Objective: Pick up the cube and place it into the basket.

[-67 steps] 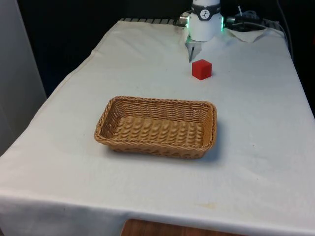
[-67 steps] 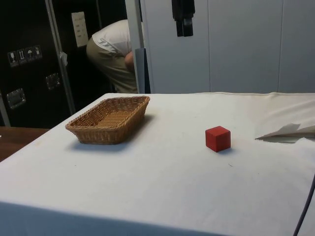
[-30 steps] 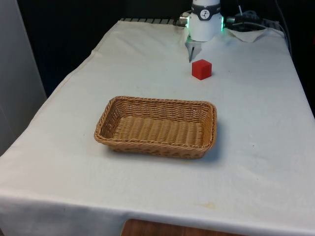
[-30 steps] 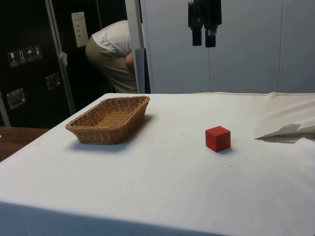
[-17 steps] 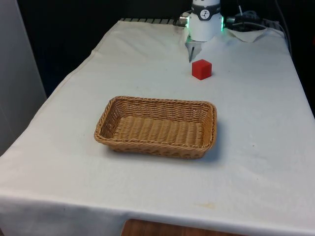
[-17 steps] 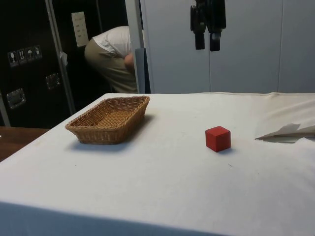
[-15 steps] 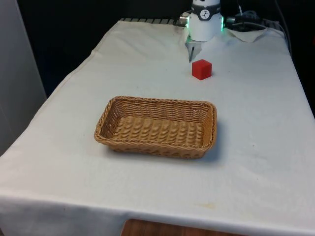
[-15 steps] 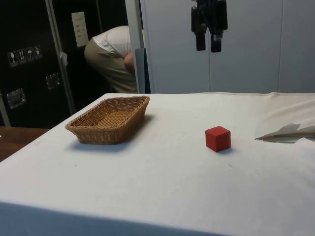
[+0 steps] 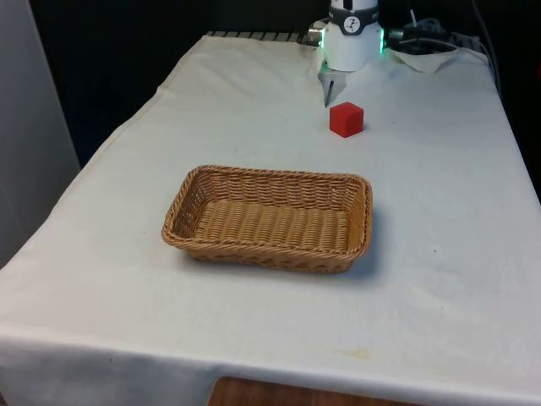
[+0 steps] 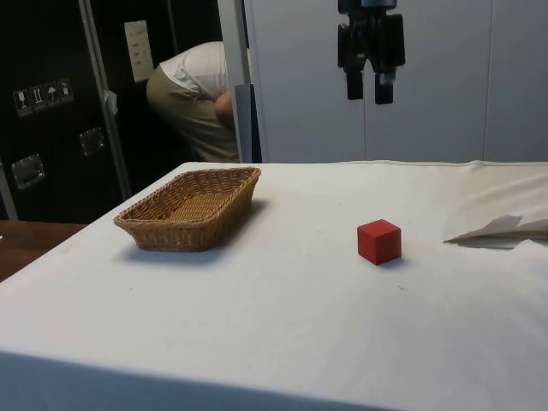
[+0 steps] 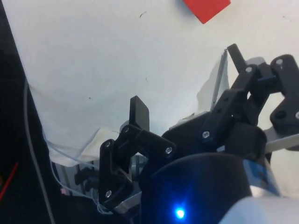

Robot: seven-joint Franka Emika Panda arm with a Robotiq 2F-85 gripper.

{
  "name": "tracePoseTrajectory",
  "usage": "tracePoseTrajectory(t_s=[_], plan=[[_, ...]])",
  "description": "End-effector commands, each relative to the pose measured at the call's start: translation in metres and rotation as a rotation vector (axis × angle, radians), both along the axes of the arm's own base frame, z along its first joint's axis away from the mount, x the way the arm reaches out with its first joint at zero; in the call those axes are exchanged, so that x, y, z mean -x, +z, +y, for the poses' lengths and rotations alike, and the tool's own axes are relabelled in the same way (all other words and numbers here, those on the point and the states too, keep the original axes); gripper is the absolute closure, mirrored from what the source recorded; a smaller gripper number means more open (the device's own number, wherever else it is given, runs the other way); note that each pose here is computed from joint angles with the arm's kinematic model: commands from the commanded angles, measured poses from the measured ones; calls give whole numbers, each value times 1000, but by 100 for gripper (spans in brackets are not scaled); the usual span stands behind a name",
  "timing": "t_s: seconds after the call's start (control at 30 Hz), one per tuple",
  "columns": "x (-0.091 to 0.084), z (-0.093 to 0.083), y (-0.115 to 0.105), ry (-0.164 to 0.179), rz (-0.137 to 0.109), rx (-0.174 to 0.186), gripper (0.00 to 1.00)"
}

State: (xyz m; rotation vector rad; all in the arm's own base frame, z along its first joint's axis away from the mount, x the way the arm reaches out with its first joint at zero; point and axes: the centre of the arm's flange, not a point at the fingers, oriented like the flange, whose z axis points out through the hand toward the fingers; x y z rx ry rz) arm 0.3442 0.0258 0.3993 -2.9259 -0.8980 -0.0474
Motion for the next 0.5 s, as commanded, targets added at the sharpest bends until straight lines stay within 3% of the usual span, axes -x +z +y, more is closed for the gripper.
tracePoseTrajectory(t_s=[0.0, 0.1, 0.37, 0.43, 0.47], plan=[[-2, 0, -5, 4, -11, 3, 0], [-1, 0, -4, 3, -6, 0, 0], [-8, 0, -30, 31, -51, 14, 0], [-9, 0, -32, 31, -42, 7, 0], [-8, 1, -35, 39, -56, 15, 0]])
